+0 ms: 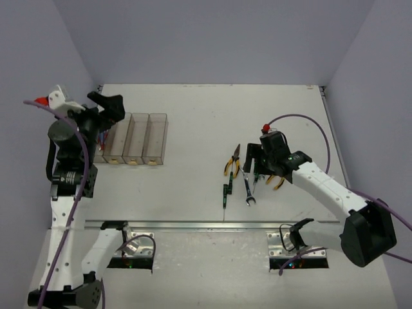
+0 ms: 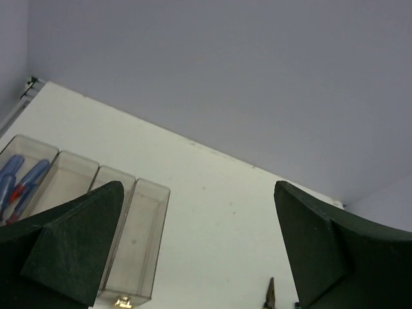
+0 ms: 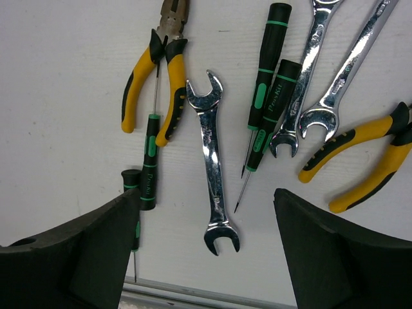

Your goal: Sort the tools into containers

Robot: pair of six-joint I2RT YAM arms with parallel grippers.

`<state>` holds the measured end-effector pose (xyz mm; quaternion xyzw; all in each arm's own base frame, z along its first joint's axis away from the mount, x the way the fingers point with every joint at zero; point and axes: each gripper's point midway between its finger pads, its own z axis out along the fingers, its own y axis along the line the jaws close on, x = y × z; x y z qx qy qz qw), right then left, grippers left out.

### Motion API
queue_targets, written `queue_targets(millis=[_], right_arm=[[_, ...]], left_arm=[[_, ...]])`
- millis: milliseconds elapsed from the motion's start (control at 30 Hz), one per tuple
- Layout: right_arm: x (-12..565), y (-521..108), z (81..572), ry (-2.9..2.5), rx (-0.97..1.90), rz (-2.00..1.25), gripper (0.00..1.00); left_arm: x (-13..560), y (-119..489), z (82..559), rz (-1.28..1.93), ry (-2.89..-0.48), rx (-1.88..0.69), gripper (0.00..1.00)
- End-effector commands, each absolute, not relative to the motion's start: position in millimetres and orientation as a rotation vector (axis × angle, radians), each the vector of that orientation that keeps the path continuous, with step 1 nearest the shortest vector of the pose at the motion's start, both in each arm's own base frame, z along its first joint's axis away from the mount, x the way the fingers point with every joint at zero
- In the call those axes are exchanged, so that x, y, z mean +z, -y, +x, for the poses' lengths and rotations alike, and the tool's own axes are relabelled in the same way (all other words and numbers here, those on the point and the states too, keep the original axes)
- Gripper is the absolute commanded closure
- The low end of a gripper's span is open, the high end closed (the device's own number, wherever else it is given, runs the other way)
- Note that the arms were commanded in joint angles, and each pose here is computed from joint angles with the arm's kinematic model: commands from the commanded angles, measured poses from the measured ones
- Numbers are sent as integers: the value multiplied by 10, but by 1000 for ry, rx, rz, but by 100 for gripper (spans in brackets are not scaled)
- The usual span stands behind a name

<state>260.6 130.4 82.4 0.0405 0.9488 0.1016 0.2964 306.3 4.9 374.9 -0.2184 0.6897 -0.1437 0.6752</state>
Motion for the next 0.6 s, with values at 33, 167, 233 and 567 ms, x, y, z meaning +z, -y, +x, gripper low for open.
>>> queue_targets(millis=[33, 167, 233, 567], right_arm=[[794, -1534, 2660, -2549, 289, 110, 40], [639, -1820, 2544, -2598, 195, 9, 44], [555, -1965, 2495, -2632, 200, -13, 44], [226, -2155, 2465, -2720, 88, -47, 50]], left_arm=[[2542, 172, 2809, -421, -1850, -358, 0], [2123, 302, 2705, -397, -1909, -404, 0], [2189, 400, 2677, -350, -1913, -418, 0], [2244, 585, 2589, -274, -1891, -470, 0]])
